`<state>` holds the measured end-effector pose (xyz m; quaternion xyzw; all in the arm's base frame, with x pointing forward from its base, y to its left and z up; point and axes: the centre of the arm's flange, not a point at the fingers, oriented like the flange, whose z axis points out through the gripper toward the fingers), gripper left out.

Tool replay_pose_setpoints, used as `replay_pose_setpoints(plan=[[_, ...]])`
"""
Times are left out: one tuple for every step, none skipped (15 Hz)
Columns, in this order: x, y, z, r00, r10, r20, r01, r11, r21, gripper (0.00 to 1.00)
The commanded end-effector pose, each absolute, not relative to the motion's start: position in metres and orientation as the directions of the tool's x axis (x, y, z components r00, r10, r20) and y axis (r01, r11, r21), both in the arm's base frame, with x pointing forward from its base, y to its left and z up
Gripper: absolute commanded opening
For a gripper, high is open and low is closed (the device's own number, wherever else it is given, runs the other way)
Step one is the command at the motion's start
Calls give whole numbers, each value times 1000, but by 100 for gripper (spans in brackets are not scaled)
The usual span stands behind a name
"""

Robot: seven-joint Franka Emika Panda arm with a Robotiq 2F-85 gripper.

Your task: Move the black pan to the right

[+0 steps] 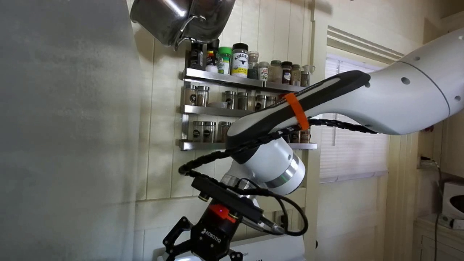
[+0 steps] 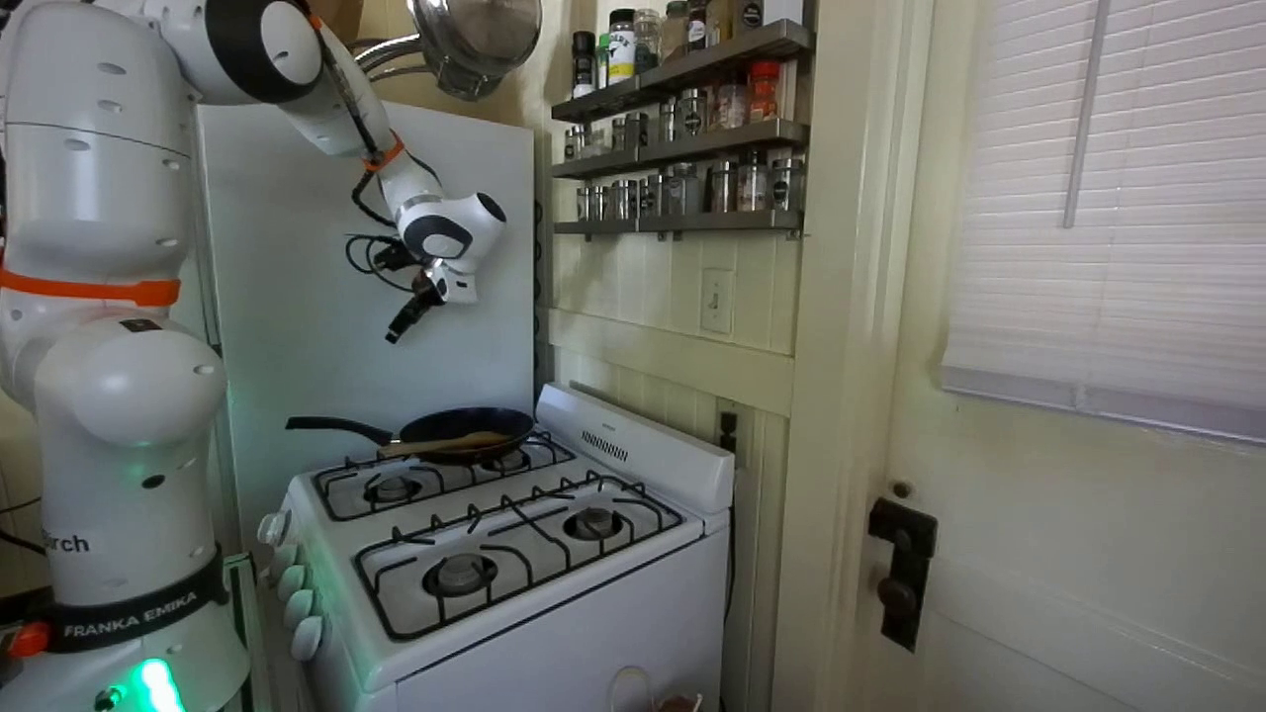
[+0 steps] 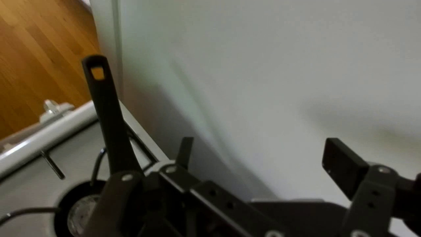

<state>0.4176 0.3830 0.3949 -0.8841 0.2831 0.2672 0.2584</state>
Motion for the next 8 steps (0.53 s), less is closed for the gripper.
replay_pose_setpoints(plan=[[374,365,412,588,-343,-732,-663,-724,-193,100],[365,360,416,557,-361,-748,-660,-739,-135,100],[358,353,418,554,-356,-753,-625,-775,-94,100],[352,344,418,562,-360,-745,-597,-800,-64,100],[371,368,411,571,-334,-750,-617,-777,-124,100],[366,361,413,564,-337,-754,-606,-789,-101,100],[363,357,414,563,-342,-752,-603,-793,-91,100],[361,354,415,563,-345,-751,-603,-793,-87,100]])
